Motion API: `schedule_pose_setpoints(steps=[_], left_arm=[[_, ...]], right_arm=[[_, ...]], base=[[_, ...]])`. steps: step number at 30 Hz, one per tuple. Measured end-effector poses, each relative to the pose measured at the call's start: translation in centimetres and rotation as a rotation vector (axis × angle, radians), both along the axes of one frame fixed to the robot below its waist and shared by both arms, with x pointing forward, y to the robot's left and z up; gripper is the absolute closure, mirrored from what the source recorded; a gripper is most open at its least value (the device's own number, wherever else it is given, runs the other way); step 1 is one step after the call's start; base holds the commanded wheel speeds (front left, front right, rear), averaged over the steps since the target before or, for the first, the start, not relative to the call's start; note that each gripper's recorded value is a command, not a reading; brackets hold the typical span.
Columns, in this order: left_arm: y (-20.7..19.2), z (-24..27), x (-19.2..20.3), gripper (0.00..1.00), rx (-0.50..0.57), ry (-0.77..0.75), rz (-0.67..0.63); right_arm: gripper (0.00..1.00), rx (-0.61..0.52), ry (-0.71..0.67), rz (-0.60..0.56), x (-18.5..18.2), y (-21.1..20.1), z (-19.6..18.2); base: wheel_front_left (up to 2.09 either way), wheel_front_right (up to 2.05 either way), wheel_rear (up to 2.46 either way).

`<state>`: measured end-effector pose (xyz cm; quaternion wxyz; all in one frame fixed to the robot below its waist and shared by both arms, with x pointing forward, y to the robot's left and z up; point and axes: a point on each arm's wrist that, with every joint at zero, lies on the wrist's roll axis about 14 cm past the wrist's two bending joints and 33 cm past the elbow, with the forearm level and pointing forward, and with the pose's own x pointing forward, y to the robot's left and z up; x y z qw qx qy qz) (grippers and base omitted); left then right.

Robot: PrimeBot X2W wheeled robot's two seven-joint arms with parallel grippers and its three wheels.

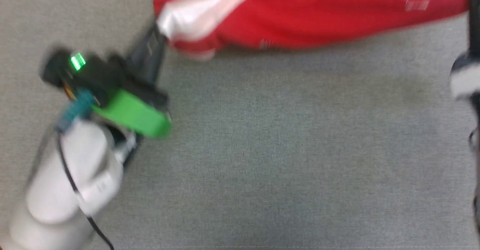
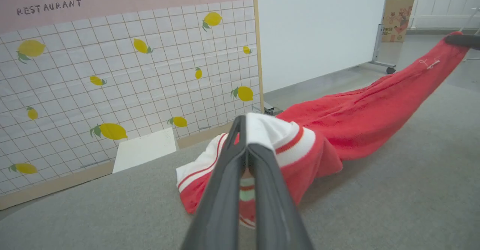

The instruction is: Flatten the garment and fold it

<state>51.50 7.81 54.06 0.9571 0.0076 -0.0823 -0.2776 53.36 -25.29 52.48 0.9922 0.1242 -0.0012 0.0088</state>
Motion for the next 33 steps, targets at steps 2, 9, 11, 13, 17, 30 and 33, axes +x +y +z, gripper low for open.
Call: schedule_pose_setpoints(steps=[2, 9, 11, 13, 17, 30, 33], left_arm=[[-0.3, -1.6, -1.9, 1.00, 0.012, 0.060, -0.013], [0.7, -5.5, -7.4, 1.00, 0.012, 0.240, 0.023], [1.1, -6.0, -8.6, 1.00, 0.001, 0.274, 0.038], [1.5, -6.6, -9.9, 1.00, -0.003, 0.303, 0.050], [2.2, -7.4, -12.3, 1.00, -0.004, 0.350, 0.070], [2.7, -7.2, -19.6, 1.00, -0.025, 0.418, 0.111], [3.1, -6.7, -20.2, 1.00, -0.015, 0.402, 0.122]], right_arm=[[1.00, 0.031, 0.016, -0.012, -1.7, 0.2, -0.4], [1.00, 0.130, 0.081, -0.083, -8.1, -0.1, -2.0], [1.00, 0.145, 0.097, -0.112, -9.6, -0.7, -2.5], [1.00, 0.161, 0.112, -0.151, -11.4, -1.5, -3.0], [1.00, 0.188, 0.145, -0.204, -14.5, -2.4, -3.9], [1.00, 0.300, 0.163, -0.278, -22.2, -3.4, -5.1], [1.00, 0.309, 0.160, -0.275, -22.6, -3.3, -5.1]], base=[[0.00, 0.00, 0.00], [0.00, 0.00, 0.00], [0.00, 0.00, 0.00], [0.00, 0.00, 0.00], [0.00, 0.00, 0.00], [0.00, 0.00, 0.00], [0.00, 0.00, 0.00]])
